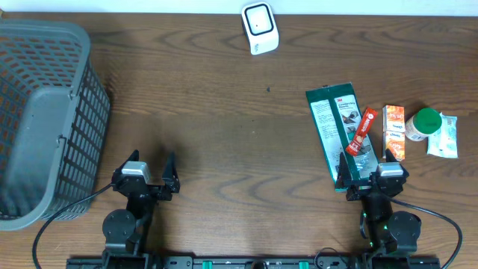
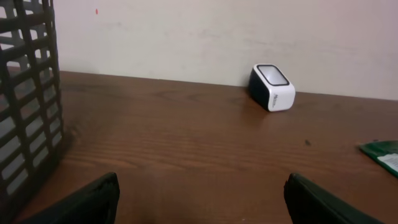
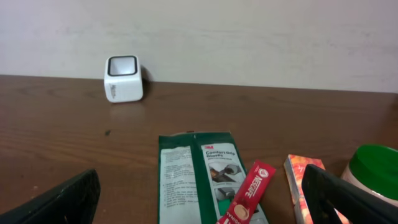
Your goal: Scan the item barcode
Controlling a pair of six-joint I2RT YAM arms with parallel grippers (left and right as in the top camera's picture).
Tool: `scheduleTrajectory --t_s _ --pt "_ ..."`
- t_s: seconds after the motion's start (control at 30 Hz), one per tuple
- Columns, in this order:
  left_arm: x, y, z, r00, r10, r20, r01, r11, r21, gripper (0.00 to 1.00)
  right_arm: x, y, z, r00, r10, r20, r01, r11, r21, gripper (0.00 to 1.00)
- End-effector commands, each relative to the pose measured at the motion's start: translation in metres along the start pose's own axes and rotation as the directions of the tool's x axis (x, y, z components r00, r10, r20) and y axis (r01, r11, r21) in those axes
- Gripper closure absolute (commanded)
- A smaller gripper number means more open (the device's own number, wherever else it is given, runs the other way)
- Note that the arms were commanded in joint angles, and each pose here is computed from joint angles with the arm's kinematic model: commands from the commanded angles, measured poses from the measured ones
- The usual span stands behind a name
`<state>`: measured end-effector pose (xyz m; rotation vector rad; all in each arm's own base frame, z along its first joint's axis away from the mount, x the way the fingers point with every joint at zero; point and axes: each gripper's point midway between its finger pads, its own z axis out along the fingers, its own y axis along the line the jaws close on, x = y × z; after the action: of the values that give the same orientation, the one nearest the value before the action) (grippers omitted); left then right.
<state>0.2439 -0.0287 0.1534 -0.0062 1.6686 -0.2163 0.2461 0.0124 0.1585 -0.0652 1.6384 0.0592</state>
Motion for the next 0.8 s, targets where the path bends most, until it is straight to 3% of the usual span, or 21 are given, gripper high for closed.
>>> scheduleTrajectory --t_s 0.0,0.27,0.77 --pt "0.0138 -0.0008 -0.0002 0.996 0.071 -0.049 -0.070 0.997 0.014 0.14 0.0002 0.0009 -0.0002 1.000 0.014 0.001 -0.014 1.000 -0.002 0.01" --pt "0.0137 -0.0002 -0.0002 0.989 0.140 -0.047 -0.140 0.990 0.014 0.14 0.0002 0.0008 -0.0002 1.000 0.014 0.001 -0.014 1.000 -0.002 0.01" --pt "0.0137 -0.0002 -0.0002 0.989 0.143 -0.047 -0.142 0.990 0.014 0.14 0.0003 0.0009 -0.0002 1.000 0.014 0.000 -0.014 1.000 -0.002 0.01"
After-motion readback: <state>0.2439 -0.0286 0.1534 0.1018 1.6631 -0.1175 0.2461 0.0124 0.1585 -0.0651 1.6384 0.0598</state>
